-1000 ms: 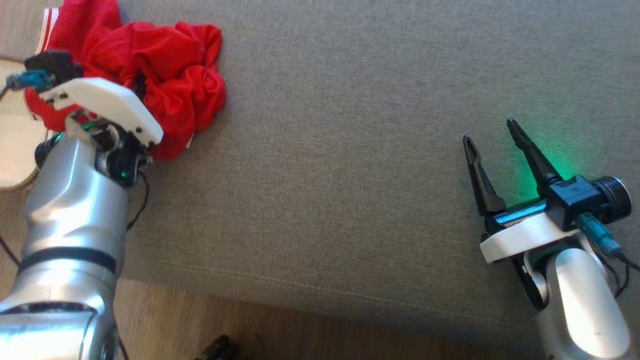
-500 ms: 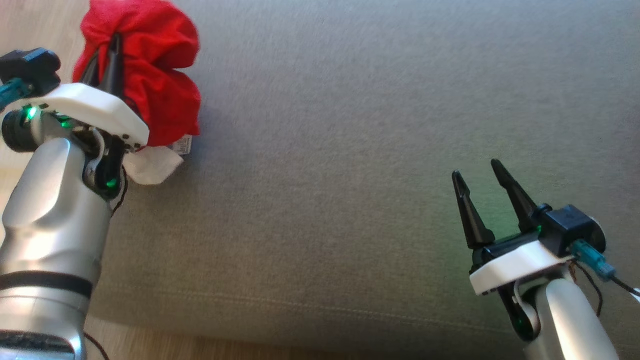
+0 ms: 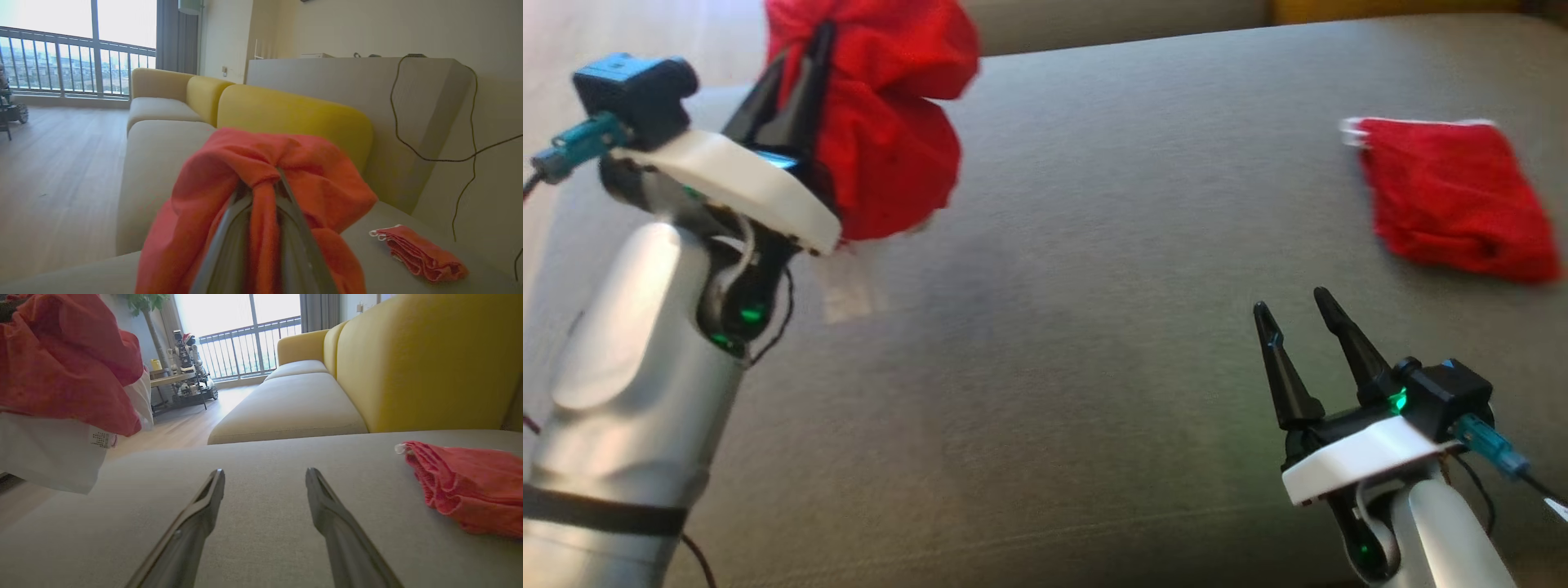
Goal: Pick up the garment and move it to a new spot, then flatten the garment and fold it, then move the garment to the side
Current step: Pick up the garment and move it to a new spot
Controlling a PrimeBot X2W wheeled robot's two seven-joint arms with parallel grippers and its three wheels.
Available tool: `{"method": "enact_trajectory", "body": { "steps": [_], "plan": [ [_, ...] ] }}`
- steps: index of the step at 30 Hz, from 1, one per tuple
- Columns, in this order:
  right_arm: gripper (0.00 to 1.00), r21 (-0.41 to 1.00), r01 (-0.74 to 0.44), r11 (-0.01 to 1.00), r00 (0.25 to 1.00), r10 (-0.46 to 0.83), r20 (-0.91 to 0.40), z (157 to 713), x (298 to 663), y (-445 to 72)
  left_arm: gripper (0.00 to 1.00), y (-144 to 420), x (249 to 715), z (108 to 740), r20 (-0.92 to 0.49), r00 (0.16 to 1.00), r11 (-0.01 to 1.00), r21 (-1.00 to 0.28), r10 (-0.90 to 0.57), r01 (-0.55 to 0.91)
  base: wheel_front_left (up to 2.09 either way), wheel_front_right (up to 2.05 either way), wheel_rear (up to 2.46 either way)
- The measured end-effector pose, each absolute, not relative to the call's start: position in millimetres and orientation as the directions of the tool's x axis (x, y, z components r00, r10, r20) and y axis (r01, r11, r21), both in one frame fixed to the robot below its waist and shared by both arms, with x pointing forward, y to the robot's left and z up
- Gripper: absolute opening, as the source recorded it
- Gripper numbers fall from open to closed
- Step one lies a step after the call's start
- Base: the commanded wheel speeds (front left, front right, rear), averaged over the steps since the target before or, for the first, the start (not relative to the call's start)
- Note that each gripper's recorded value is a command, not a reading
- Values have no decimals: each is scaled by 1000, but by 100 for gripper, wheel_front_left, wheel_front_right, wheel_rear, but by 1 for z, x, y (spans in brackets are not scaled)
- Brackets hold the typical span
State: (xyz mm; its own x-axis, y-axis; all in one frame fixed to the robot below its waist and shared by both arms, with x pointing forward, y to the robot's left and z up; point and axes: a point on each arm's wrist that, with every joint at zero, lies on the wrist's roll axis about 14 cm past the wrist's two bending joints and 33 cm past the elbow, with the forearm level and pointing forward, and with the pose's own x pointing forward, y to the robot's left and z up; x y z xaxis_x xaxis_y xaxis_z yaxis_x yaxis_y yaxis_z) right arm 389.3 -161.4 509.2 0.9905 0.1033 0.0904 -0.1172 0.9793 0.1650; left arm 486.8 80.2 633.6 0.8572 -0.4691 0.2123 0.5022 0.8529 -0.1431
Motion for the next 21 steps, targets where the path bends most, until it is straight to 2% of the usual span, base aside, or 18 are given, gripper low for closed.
{"method": "enact_trajectory", "body": {
  "steps": [6, 10, 16, 17, 21],
  "plan": [
    [100, 171, 18, 985, 994, -36, 101, 514, 358, -207, 0, 8, 473, 648, 240, 760, 757, -124, -604, 641, 0, 0, 0],
    [100, 179, 107, 978, 985, -128, 112, 518, 343, -235, 0, -33, 465, 630, 196, 702, 692, -129, -684, 710, 0, 0, 0],
    [100, 179, 157, 971, 983, -171, 66, 505, 343, -248, 0, -53, 452, 533, 10, 690, 674, -204, -724, 710, 0, 0, 0],
    [100, 179, 157, 971, 983, -171, 66, 505, 343, -248, 0, -53, 452, 533, 10, 690, 674, -204, -724, 710, 0, 0, 0],
    [100, 171, 170, 970, 983, -178, 31, 494, 348, -251, 0, -52, 430, 465, -130, 688, 691, -294, -714, 661, 0, 0, 0]
  ]
}}
